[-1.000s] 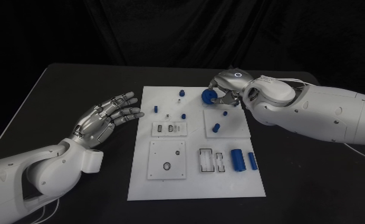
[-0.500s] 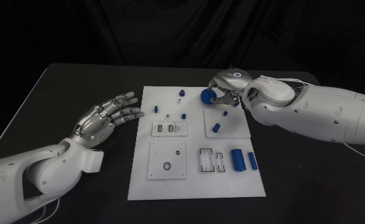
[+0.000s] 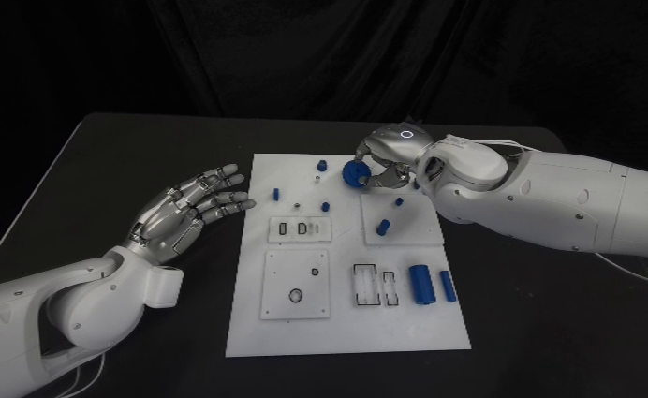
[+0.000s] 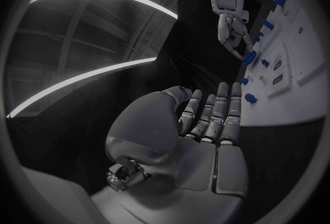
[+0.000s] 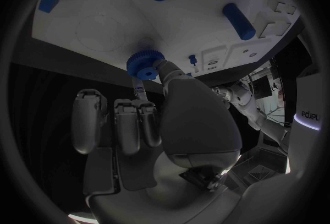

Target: Assemble the parts on the task board

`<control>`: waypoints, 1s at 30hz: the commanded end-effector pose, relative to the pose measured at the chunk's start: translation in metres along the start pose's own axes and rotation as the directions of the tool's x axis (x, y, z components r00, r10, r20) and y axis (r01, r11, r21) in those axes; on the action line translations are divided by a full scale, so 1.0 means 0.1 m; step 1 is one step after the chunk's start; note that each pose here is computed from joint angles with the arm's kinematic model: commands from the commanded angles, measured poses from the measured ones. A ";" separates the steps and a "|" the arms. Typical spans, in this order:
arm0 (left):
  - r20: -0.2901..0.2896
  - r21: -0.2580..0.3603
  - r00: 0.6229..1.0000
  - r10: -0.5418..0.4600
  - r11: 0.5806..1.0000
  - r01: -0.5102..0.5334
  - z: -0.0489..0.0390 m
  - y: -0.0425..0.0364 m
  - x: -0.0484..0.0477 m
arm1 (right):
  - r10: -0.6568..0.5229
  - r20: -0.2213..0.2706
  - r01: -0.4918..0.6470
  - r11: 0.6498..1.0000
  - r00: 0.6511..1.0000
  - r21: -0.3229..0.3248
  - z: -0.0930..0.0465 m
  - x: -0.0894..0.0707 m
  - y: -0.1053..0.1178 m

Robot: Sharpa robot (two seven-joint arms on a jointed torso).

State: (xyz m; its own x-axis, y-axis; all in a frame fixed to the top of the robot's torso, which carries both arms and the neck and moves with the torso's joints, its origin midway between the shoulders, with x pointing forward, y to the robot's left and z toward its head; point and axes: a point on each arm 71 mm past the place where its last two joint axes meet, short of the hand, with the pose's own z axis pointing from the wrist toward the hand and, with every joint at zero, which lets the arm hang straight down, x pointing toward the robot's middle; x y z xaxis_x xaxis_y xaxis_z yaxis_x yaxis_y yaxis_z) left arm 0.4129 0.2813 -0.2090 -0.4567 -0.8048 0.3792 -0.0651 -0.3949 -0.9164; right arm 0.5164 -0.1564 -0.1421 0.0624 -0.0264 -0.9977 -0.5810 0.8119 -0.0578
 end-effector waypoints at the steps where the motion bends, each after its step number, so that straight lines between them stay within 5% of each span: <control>1: -0.011 0.024 1.000 -0.012 1.000 0.013 0.007 -0.008 0.019 | -0.001 0.023 0.002 1.000 1.000 -0.025 0.05 -0.03 0.07; 13: -0.016 0.022 1.000 -0.014 1.000 0.015 0.030 0.008 0.033 | 0.001 0.022 0.001 0.996 1.000 -0.092 0.24 -0.04 0.36; 30: -0.023 0.021 1.000 -0.017 1.000 0.017 0.055 0.023 0.043 | -0.016 -0.008 0.015 0.995 1.000 -0.103 0.38 -0.02 0.45</control>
State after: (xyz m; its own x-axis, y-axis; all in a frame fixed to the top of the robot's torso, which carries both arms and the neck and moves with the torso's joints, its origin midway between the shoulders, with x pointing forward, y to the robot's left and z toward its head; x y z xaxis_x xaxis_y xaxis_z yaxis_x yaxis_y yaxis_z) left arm 0.4161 0.2758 -0.2104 -0.4658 -0.7987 0.3809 -0.0683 -0.3967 -0.9154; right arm 0.5207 -0.0978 -0.1408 0.0716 -0.0268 -0.9971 -0.6567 0.7511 -0.0674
